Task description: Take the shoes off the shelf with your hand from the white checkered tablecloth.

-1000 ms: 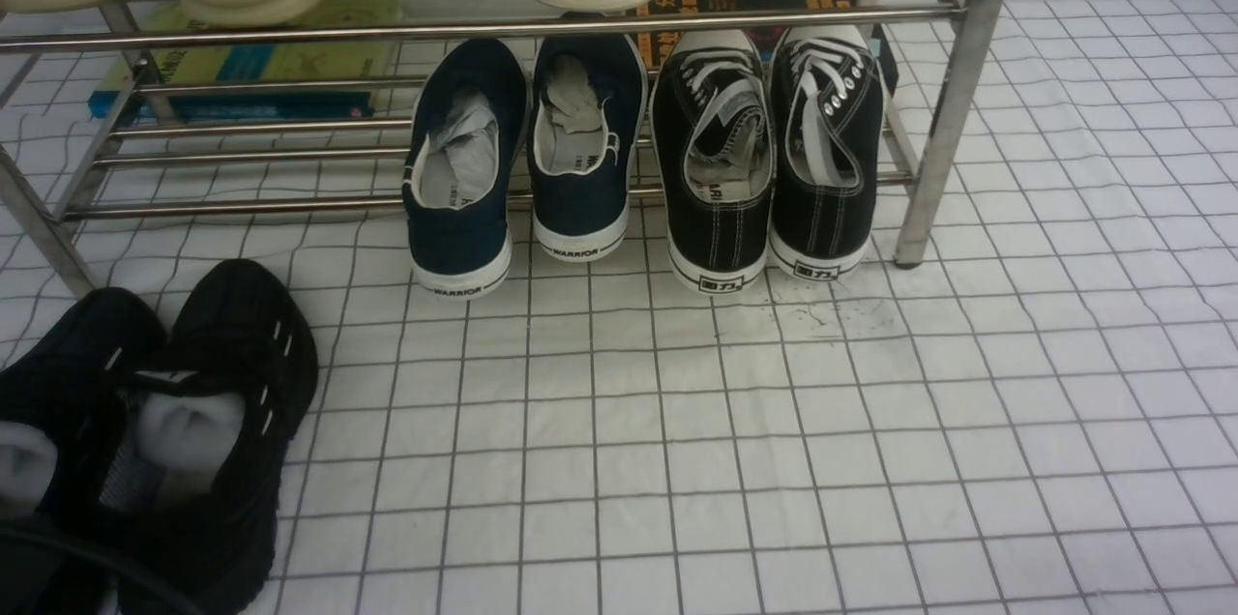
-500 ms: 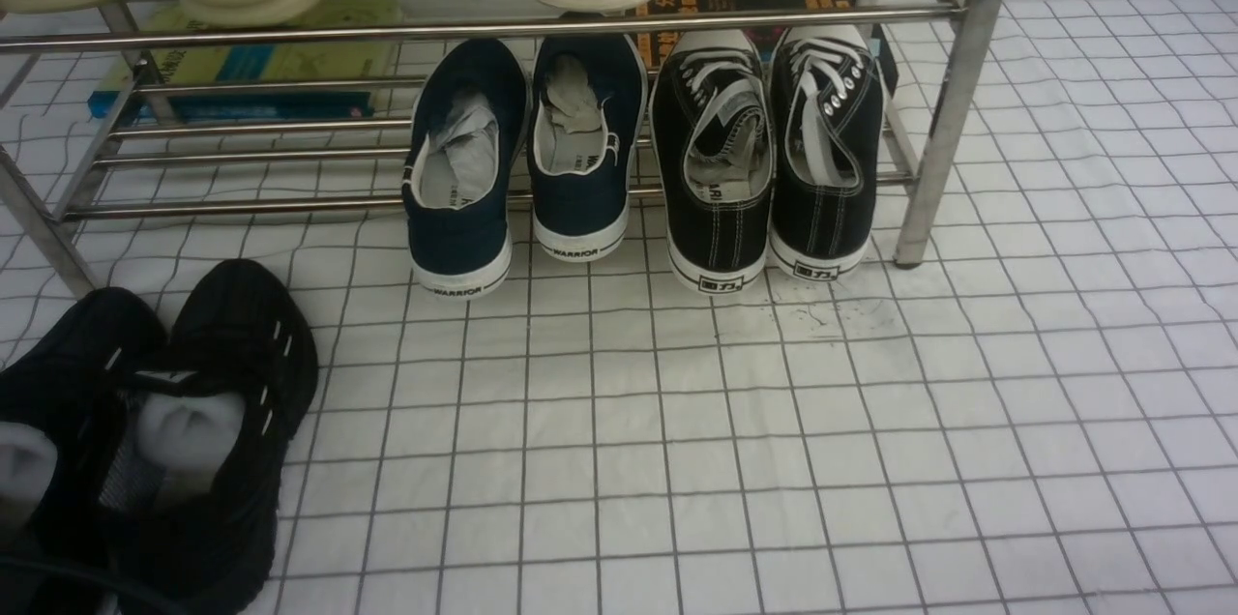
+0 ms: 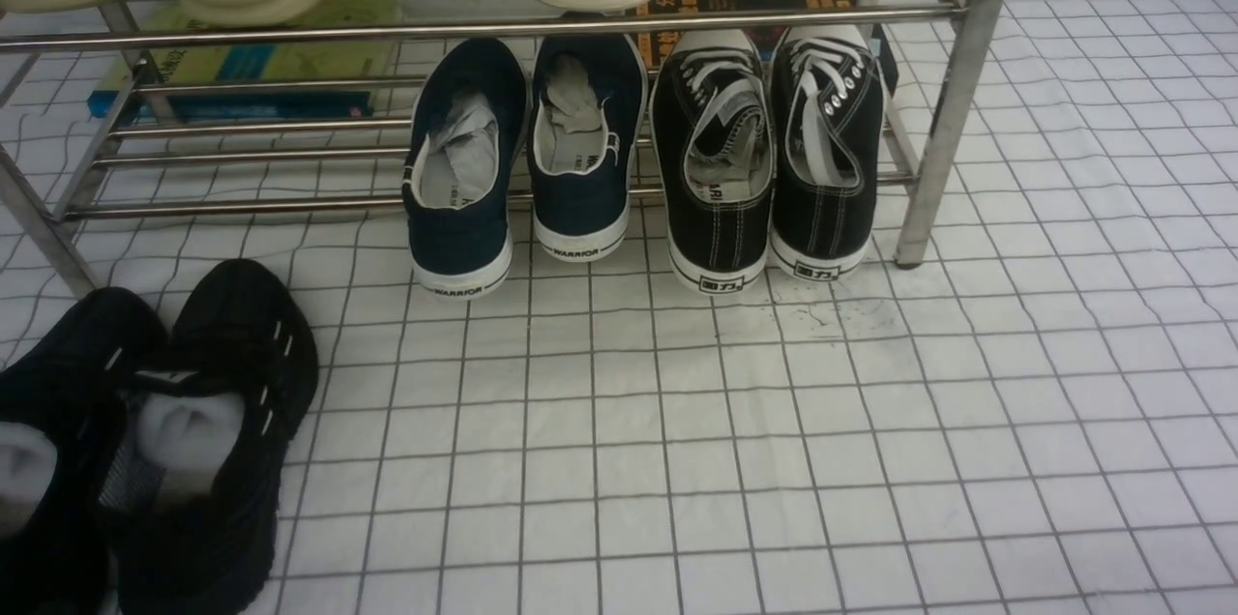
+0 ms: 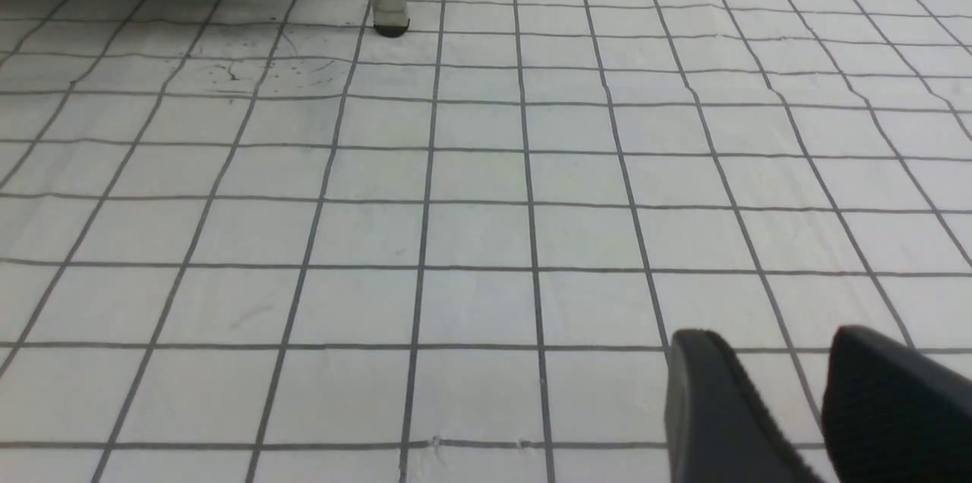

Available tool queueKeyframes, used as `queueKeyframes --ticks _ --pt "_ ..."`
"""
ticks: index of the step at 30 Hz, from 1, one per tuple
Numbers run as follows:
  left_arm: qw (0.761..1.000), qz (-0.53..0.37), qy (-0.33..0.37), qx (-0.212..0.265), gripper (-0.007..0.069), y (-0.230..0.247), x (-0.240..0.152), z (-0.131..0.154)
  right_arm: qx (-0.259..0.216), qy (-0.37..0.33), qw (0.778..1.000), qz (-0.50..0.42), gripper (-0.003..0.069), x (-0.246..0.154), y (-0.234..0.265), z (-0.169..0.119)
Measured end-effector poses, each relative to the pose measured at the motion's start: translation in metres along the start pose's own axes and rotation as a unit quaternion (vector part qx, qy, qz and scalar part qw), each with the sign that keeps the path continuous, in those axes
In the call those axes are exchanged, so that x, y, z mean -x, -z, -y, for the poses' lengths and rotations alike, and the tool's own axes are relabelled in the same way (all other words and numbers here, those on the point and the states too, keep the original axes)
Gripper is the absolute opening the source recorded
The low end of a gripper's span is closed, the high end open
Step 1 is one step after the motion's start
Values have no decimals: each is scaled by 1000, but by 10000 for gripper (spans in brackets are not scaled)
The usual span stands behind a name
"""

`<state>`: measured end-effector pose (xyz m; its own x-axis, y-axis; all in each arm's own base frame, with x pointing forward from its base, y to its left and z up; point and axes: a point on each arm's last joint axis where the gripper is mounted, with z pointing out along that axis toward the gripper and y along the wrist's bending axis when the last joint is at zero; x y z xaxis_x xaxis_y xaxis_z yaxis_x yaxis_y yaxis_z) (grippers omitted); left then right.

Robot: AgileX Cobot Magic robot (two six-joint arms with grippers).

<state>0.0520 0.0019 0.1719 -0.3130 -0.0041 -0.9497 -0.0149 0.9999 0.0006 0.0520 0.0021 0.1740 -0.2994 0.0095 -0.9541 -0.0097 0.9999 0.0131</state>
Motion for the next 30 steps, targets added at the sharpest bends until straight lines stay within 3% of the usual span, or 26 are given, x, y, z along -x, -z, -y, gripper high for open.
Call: queueKeyframes --ticks 30 --pt "1000 4 -27 13 54 0 0 -2 0 0 1000 0 239 0 0 0"
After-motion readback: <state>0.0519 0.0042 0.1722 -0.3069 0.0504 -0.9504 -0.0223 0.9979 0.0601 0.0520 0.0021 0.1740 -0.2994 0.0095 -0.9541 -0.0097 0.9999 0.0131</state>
